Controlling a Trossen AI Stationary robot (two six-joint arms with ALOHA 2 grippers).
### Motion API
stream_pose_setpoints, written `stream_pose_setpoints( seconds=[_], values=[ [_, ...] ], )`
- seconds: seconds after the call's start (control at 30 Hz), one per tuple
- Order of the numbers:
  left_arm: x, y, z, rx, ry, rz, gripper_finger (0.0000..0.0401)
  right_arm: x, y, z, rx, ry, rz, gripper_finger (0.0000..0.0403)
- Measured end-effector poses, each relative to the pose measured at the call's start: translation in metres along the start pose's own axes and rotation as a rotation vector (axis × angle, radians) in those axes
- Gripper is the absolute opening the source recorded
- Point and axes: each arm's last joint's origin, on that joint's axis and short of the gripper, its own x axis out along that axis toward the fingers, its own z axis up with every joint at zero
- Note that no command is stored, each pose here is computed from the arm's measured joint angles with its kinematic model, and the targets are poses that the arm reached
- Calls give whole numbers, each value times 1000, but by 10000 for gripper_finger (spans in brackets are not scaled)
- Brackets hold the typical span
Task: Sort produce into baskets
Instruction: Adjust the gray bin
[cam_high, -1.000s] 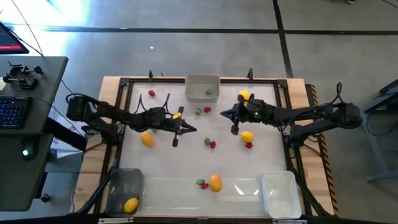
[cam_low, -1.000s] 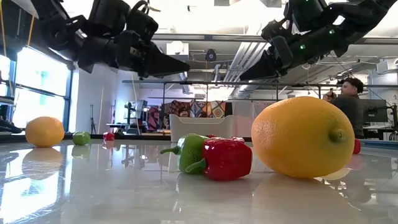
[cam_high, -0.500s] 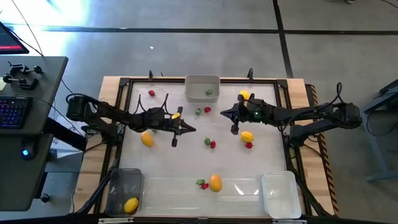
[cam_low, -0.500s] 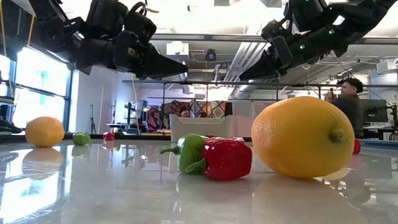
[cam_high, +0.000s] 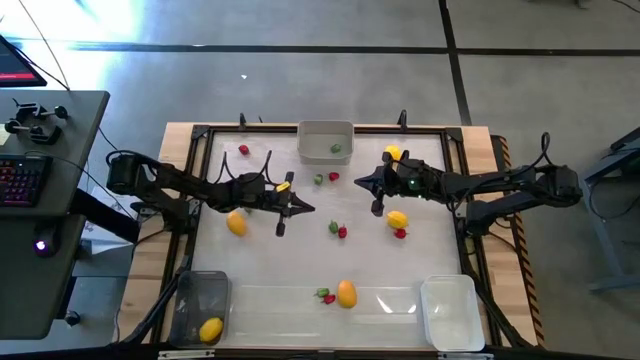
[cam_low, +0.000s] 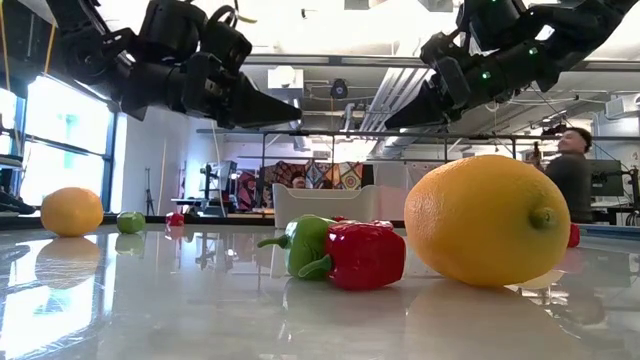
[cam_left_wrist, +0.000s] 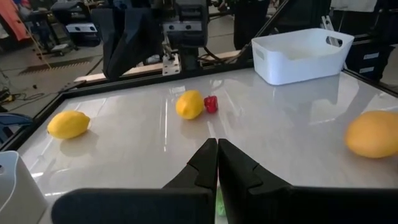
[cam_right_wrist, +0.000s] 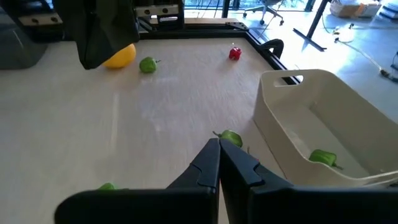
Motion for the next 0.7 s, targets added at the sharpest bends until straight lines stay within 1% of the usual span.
stream_pose_setpoints(
  seconds=[0.13, 0.27, 0.43, 0.63, 0.7],
  values=[
    [0, 1, 0, 0, 7, 19, 0, 6, 0, -5, 31, 21, -29, 0],
    [0, 2, -1, 0, 23, 66, 0, 18, -5, -9, 45, 50, -72, 0],
    [-1, 4, -4, -9, 46, 80, 0, 39, -17, 0, 93, 108, -109, 0],
    [-2, 8, -7, -32, 75, 93, 0, 72, -38, 16, 105, 222, -155, 0],
    [-2, 8, -8, -40, 82, 92, 0, 82, -47, 21, 88, 272, -167, 1]
  ],
)
